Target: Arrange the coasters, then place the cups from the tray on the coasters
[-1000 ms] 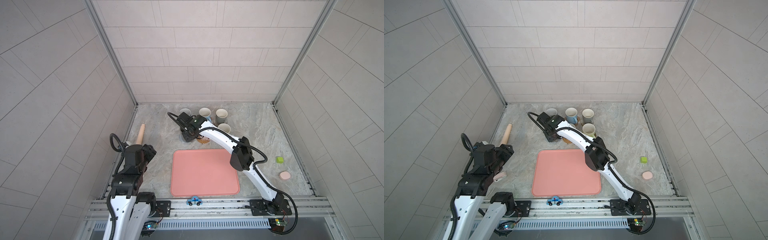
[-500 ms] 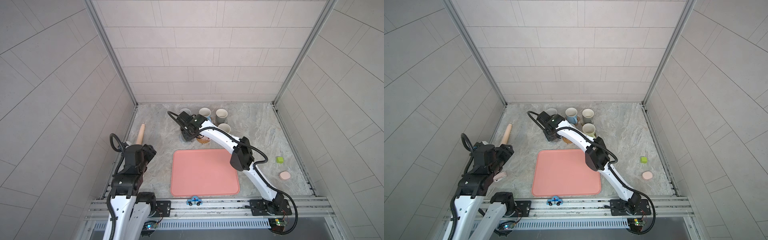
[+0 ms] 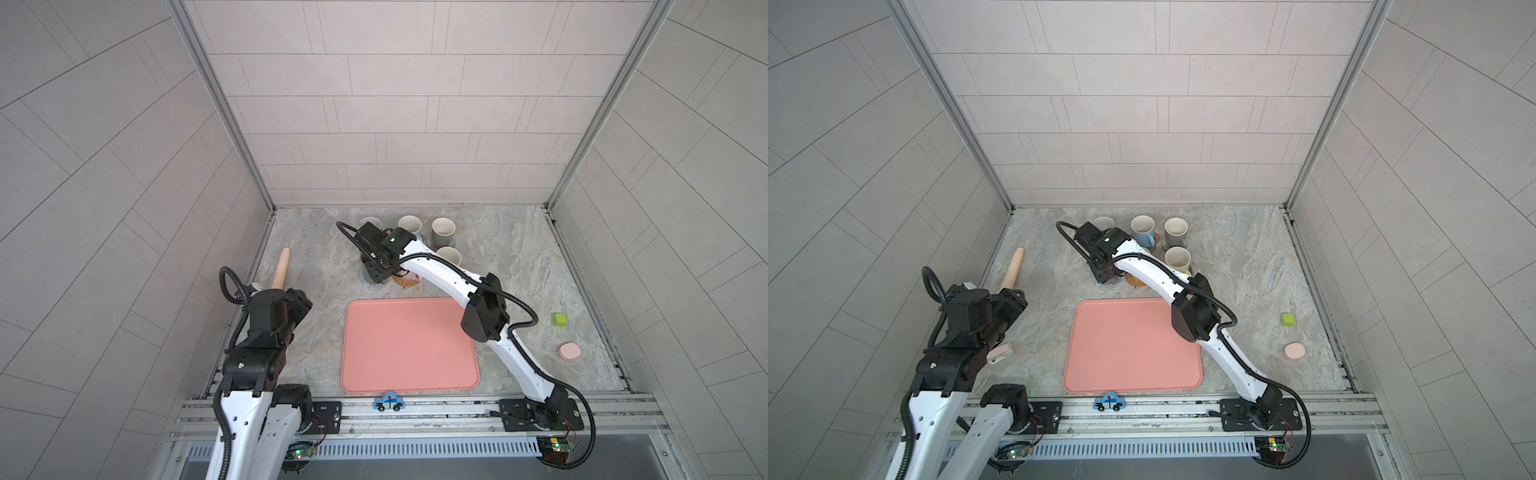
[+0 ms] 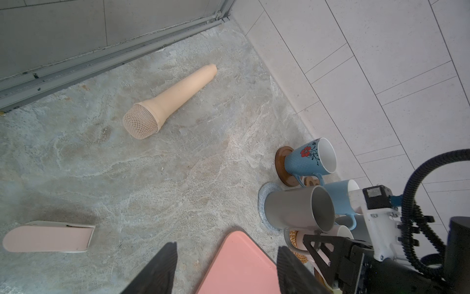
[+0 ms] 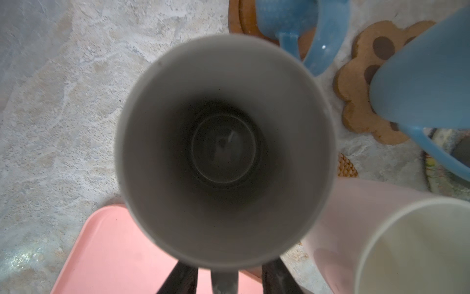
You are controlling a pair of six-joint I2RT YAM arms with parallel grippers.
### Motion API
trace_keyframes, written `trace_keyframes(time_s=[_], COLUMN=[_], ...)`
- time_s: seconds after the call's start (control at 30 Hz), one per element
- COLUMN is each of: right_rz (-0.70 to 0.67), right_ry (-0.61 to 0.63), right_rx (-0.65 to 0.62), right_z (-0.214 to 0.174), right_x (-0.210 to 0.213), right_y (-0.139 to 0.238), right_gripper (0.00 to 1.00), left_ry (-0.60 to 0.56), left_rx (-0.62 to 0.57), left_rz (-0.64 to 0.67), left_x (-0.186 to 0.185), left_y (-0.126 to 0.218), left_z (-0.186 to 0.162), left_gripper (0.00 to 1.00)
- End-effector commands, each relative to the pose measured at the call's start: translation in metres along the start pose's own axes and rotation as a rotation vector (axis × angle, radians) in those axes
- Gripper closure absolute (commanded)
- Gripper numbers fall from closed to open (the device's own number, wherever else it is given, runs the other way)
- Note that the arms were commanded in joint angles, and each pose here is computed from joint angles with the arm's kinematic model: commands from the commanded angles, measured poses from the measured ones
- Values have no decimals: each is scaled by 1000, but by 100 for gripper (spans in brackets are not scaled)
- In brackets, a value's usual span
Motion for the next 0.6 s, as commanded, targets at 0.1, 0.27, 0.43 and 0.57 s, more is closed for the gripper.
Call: trace_keyframes(time_s=[0.1, 0.27, 0.43, 0.57], right_rz=[2, -34, -105, -158], right_ry=[-12, -23, -21, -27], right_rx=[-153, -253, -336, -386], right_z=[18, 24, 22, 14], right_x=[-16, -33, -55, -73], right_y=[87, 133, 176, 200], right_gripper=[54, 50, 43, 38], left_ry=[-9, -35, -61, -68], left_rx=[-42, -65, -96, -118], left_rz=[9, -16, -34, -41], left_x=[-2, -8, -12, -14], left_y=[4, 6, 10, 13], left_z=[10, 15, 22, 26], left_gripper=[31, 29, 21, 18])
Point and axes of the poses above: each gripper's point midway between its finger pads, its own y axis back along the fingers, its own x axis along the line the jaws close on, z = x × y, the point moved 6 cm from there along y, back along the fingers, and after that the axes turned 6 degrees about -y, right-handed, at the moved point
